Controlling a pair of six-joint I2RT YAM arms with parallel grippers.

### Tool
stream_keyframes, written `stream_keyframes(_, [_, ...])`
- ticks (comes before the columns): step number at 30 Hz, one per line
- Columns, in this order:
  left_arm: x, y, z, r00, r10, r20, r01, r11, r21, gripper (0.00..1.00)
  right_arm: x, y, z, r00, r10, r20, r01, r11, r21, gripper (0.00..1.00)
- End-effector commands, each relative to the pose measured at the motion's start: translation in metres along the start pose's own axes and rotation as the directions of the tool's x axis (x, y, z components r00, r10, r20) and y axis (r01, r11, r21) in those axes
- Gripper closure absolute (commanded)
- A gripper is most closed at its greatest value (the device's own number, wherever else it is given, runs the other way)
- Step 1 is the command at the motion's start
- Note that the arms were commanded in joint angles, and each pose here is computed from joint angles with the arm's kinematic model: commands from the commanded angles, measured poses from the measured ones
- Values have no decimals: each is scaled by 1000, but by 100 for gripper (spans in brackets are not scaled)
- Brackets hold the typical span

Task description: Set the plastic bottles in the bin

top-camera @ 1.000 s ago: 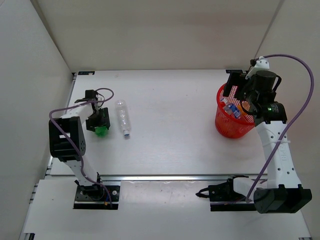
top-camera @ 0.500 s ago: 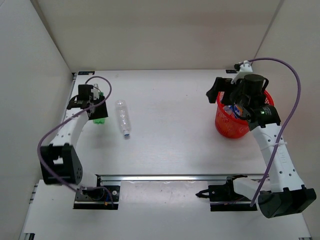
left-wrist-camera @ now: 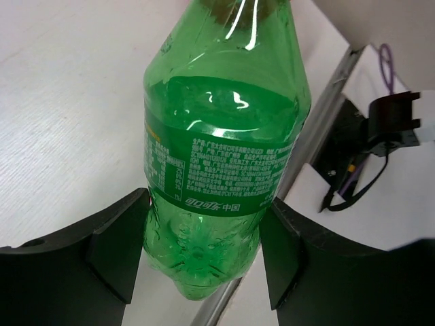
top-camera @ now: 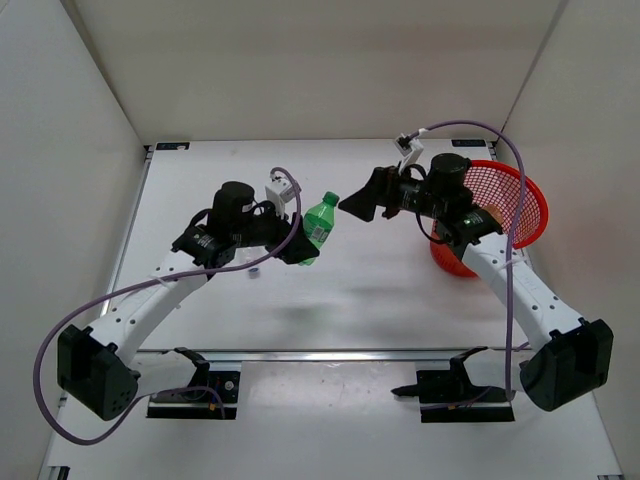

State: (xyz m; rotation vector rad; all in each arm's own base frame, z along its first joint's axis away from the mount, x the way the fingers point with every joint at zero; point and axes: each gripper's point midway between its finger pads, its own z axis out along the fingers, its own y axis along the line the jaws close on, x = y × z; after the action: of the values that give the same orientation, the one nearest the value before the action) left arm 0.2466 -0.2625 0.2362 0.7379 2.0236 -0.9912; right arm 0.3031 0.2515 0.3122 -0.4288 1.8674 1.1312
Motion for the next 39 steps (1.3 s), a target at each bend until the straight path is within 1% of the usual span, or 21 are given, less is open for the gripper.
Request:
stream_keyframes(1, [-18,-30,-5,997,-9,79,-5,986,168,74,-29,45,0,991,-35,128,56,985,-164,2])
stream_keyframes(5, [-12,-35,1,999,-10,50,1,987,163,75,-13,47,13,994,-15,105,30,990,-139,2])
stream_keyframes(8, [-9,-30,8,998,-43,34,37,986,163,78,0,45,24,997,22,75,-11,991,-136,9])
stream_keyframes(11, [-5,-28,11,998,-57,19,54,986,158,78,7,40,35,997,48,68,-40,993,-107,24])
stream_keyframes(13, [-1,-27,12,998,-66,10,63,986,154,77,4,40,35,995,52,86,-45,996,-83,43])
stream_keyframes(16, [-2,-26,9,997,-71,26,66,987,145,73,4,32,37,994,49,100,-44,998,-44,65])
stream_keyframes(17, [-4,-28,8,996,-81,33,75,986,152,72,4,30,35,993,41,107,-38,999,-31,69])
stream_keyframes(19, [-4,-27,5,996,-82,40,75,985,153,68,1,25,33,992,46,121,-46,999,-6,87])
stream_keyframes(20, [-7,-27,4,995,-82,49,74,986,149,65,3,19,33,992,47,116,-49,999,14,91])
stream_keyframes(21, [-9,-27,2,995,-82,60,73,987,142,64,2,18,31,991,56,120,-59,998,22,100])
stream_keyframes(22, [-12,-27,0,993,-91,70,80,986,143,62,-2,18,31,990,51,135,-54,998,17,100])
stream_keyframes(23, [-14,-28,0,993,-93,74,81,985,153,49,-2,16,30,989,53,137,-55,998,17,100])
stream_keyframes(24, [-15,-30,-1,993,-98,71,86,984,159,31,-2,16,30,989,51,137,-54,998,22,100])
stream_keyframes(25, [-19,-30,-3,992,-89,88,75,986,151,21,-6,15,28,988,29,148,-35,999,39,100])
stream_keyframes(26, [-19,-32,-4,992,-88,89,74,986,152,2,-7,12,26,988,26,149,-34,998,52,100])
stream_keyframes(32, [-20,-13,-20,986,-127,107,124,992,38,1,-47,-20,-9,969,-70,238,18,977,214,99])
stream_keyframes(34, [-13,-1,-30,982,-151,109,157,987,-41,1,-62,-31,-25,959,-128,251,50,954,295,100])
stream_keyframes(35, [-14,12,-39,978,-161,130,179,974,-138,2,-75,-37,-39,950,-170,262,68,932,357,100])
stream_keyframes(37, [-2,40,-53,972,-197,124,227,923,-310,1,-97,-43,-63,932,-238,275,95,889,448,100])
stream_keyframes(38, [6,63,-64,965,-231,125,263,861,-436,1,-103,-56,-79,926,-263,273,89,851,518,100])
stream_keyframes(39, [7,78,-73,958,-250,138,285,818,-500,1,-108,-64,-95,923,-278,268,82,820,567,100])
